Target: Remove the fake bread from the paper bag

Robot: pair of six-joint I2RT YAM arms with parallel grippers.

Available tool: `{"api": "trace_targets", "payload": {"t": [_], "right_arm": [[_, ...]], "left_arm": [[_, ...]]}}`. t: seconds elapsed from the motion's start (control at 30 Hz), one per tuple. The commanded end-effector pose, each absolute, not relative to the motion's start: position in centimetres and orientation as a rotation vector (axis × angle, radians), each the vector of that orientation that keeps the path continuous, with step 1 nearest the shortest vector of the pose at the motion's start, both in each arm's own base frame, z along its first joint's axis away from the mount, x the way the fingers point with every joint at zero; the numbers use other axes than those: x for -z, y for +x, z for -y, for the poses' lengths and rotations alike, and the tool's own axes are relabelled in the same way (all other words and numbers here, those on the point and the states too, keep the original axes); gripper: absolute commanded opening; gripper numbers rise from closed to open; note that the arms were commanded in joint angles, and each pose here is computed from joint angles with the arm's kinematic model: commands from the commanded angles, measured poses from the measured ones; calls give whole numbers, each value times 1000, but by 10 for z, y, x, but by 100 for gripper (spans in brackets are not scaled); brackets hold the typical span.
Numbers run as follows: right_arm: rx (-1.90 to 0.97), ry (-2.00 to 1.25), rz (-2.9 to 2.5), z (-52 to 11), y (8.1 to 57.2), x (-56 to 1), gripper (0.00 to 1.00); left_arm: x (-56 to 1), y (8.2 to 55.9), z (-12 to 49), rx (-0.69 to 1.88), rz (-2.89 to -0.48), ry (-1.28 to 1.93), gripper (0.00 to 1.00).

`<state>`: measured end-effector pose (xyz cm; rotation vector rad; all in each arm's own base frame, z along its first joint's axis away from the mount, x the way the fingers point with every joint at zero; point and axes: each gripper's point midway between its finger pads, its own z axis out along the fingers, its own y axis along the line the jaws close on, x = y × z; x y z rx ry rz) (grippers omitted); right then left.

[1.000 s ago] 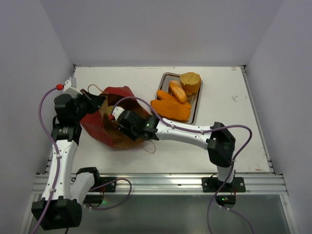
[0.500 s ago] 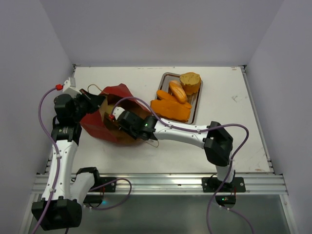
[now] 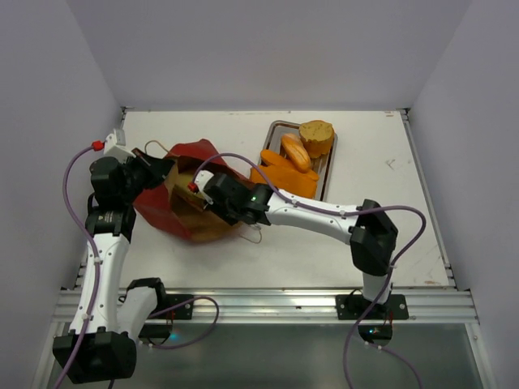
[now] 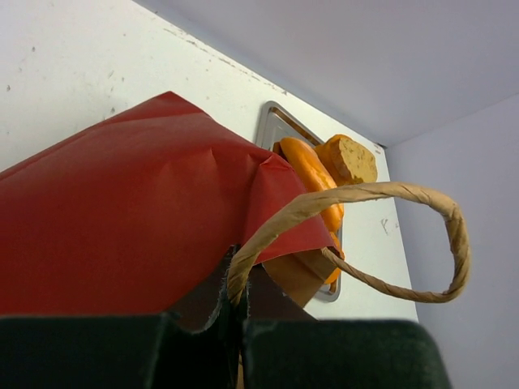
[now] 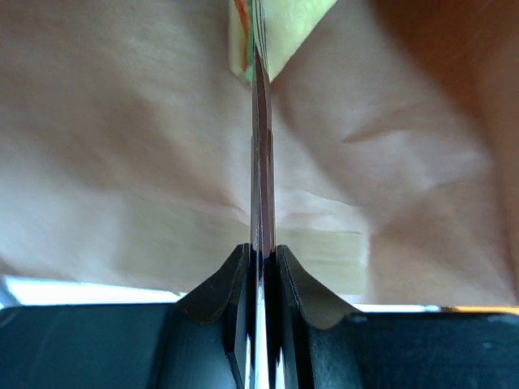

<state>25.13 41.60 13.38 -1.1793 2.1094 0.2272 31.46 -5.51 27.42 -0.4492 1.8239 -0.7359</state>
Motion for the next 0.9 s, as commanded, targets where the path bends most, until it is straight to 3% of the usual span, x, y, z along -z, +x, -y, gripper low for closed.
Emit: {"api": "trace_targets", "payload": {"t": [0.0, 0.87], "right_arm": [[-335, -1148, -1940, -412, 252, -208, 0], [-489, -1343, -1688, -347, 212, -268, 0]], "left_arm": [[-281, 319, 49, 679, -1789, -413, 0], [-265, 330, 40, 616, -1835, -428, 0]]}}
